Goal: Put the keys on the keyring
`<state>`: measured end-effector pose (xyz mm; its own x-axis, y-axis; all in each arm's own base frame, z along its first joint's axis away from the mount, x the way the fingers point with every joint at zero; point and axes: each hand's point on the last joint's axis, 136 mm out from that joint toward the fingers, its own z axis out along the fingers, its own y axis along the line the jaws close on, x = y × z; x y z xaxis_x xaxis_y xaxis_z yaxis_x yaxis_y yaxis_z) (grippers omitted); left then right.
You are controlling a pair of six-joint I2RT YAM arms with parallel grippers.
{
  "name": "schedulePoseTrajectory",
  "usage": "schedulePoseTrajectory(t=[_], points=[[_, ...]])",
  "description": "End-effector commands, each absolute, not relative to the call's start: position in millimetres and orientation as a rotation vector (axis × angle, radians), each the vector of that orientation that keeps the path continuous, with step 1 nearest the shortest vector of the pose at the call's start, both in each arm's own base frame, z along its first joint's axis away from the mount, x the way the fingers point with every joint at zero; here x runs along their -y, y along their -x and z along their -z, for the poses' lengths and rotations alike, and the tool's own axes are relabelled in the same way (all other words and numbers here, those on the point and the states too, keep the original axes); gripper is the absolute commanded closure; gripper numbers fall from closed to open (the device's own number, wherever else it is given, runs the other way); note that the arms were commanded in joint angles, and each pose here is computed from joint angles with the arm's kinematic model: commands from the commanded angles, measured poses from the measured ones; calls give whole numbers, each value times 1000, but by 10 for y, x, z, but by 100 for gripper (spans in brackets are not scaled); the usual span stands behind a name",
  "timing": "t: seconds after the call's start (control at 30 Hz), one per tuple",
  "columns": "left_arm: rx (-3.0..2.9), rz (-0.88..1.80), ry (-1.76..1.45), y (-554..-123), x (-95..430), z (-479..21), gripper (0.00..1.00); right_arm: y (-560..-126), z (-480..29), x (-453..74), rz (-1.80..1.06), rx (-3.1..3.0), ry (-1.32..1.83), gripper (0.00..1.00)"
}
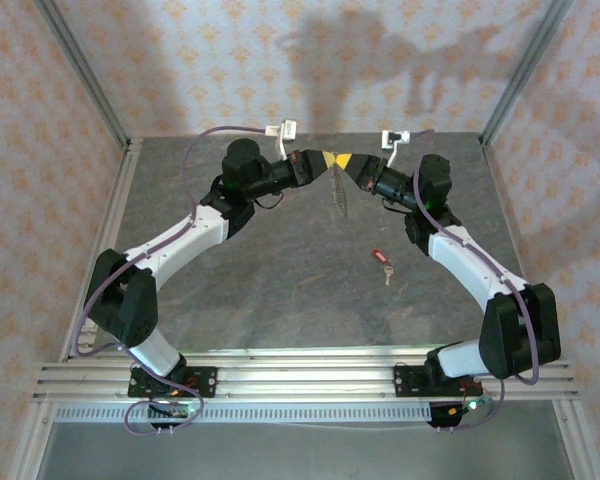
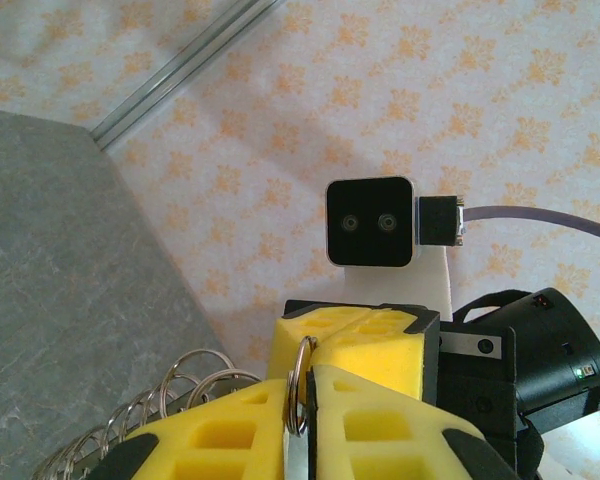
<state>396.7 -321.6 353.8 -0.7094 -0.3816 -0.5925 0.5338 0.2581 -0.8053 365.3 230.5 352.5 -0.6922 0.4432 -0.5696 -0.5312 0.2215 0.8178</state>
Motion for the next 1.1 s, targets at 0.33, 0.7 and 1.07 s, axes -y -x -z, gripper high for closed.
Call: schedulePoseTrajectory(t=[0.33, 0.7, 1.07], points=[[-1744, 1556, -288, -3795, 3344, -3659, 100, -3594, -3730, -2323, -1570, -1650, 146, 100], [-1731, 1434, -370, -3772, 3286, -3577, 100, -3619, -3714, -1803, -1318, -1680, -61, 53], [-1680, 1235, -413, -3687, 3059, -3569, 100, -3491, -3194, -1052, -973, -1851, -454, 24]])
